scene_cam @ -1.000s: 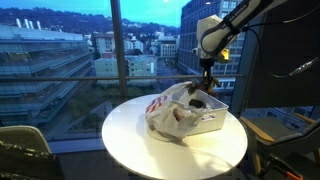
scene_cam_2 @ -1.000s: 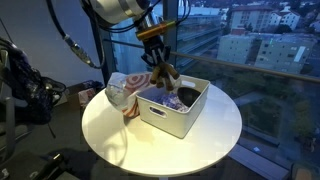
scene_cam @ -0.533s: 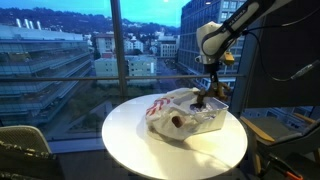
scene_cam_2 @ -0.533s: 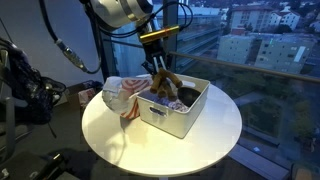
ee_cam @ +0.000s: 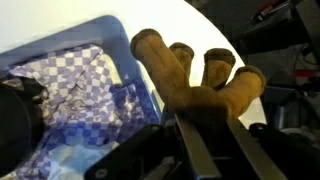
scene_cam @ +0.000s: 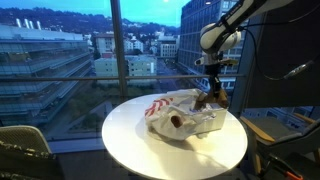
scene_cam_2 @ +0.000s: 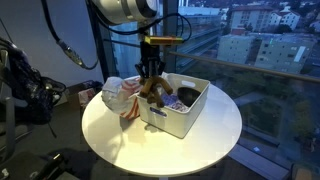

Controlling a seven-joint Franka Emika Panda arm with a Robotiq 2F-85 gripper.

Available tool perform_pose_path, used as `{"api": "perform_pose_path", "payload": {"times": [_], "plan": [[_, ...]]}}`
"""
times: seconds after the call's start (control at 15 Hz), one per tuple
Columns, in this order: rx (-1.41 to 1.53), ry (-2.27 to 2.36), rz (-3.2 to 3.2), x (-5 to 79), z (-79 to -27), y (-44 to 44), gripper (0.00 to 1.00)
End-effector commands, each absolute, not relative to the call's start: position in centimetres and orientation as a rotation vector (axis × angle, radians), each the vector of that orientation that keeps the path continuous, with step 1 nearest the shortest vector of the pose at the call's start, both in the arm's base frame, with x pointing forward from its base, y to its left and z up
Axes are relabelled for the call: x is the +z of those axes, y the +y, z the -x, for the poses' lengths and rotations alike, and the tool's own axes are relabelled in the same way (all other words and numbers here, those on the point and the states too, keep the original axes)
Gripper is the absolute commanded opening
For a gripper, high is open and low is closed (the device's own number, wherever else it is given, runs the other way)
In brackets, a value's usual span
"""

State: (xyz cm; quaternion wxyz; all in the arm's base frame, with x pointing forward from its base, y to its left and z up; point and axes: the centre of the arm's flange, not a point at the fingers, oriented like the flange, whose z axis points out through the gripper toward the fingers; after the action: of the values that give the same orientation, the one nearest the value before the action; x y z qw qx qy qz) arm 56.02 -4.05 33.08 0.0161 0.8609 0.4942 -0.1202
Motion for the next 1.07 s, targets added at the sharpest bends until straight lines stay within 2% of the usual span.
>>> {"api": "perform_pose_path", "payload": {"times": [0.0,0.13,0.47,1.0], "plan": [[-0.436,1.684,-2.668,34.2,-56.3,-4.5,0.04],[-0.415,1.714,-2.634,34.2,-56.5,-4.3,0.04],[-0.55,1.288,-2.589,34.3,-57.4,-5.8,0.04],[-0.11,0.964,-2.471,32.4,-64.6,-6.4,0.04]]}}
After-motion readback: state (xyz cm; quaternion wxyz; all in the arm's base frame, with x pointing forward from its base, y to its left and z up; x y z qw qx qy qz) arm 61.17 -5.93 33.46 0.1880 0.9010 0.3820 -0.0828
